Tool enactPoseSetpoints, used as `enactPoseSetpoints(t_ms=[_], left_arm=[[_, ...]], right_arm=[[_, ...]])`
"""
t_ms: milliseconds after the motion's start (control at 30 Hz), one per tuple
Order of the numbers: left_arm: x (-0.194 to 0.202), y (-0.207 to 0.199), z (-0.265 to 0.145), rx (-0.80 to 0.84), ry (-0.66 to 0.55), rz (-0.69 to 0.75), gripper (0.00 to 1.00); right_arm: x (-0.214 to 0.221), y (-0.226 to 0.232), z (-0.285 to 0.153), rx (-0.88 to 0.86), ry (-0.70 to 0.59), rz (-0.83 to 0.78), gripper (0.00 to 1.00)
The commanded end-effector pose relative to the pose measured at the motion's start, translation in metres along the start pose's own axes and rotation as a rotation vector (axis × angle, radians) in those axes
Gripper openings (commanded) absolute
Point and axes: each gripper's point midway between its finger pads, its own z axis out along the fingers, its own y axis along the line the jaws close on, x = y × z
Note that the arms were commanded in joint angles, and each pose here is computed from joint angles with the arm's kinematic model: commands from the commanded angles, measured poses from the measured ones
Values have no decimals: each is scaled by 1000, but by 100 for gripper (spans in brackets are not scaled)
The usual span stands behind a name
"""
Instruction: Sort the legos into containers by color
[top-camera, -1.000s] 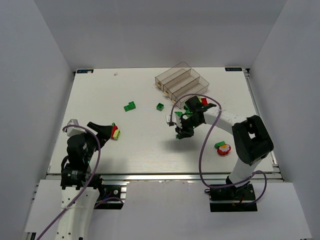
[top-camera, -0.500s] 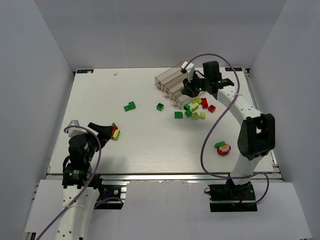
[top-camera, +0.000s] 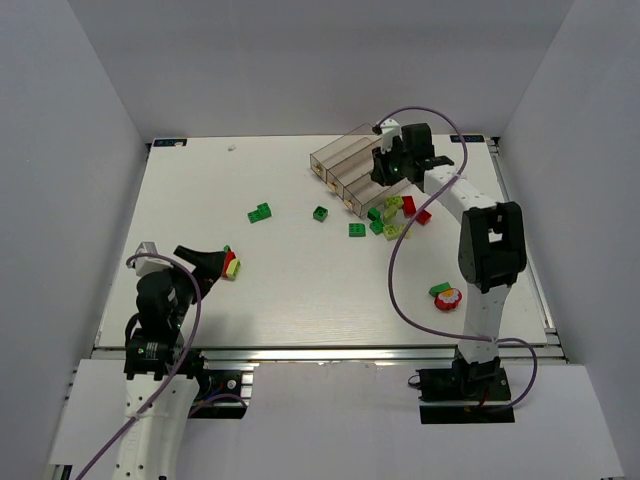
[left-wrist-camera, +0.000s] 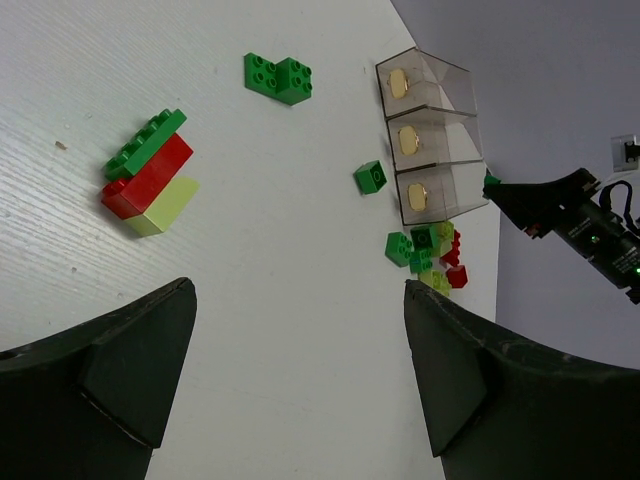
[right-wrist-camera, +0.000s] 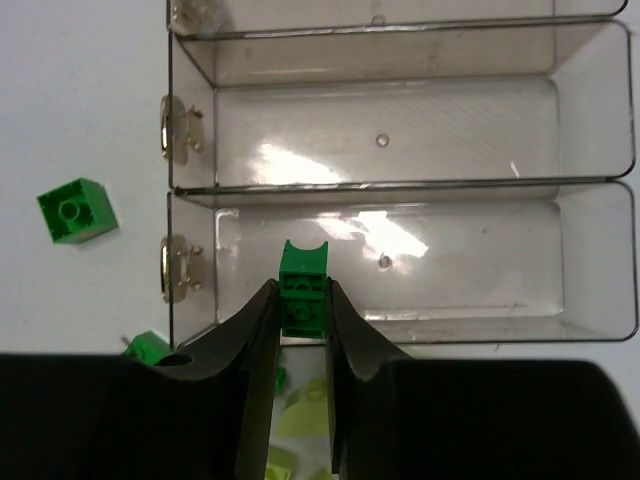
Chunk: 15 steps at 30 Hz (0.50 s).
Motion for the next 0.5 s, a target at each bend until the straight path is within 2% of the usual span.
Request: enactPoseSetpoints(t_ms=[0,100,200,400,467], left_arm=[[0,2,-2,-6,-8,-9,93],[0,4,-3,-12,-9,-12,93],[0,5,-4,-16,-11,-16,93],[1,5,-2,-18,-8,-23,93],[1,5,-1,-19,-7,-20,93]], right_arm=[[-40,-15,7,48,-109,-34,4],[-33,-18,17,50,-92,-49,13],[-21,-21,24,57,-64,-62,25],[-5,-22,31,52,-34,-72,38],[-4,-22,32,49,-33,-76,47]])
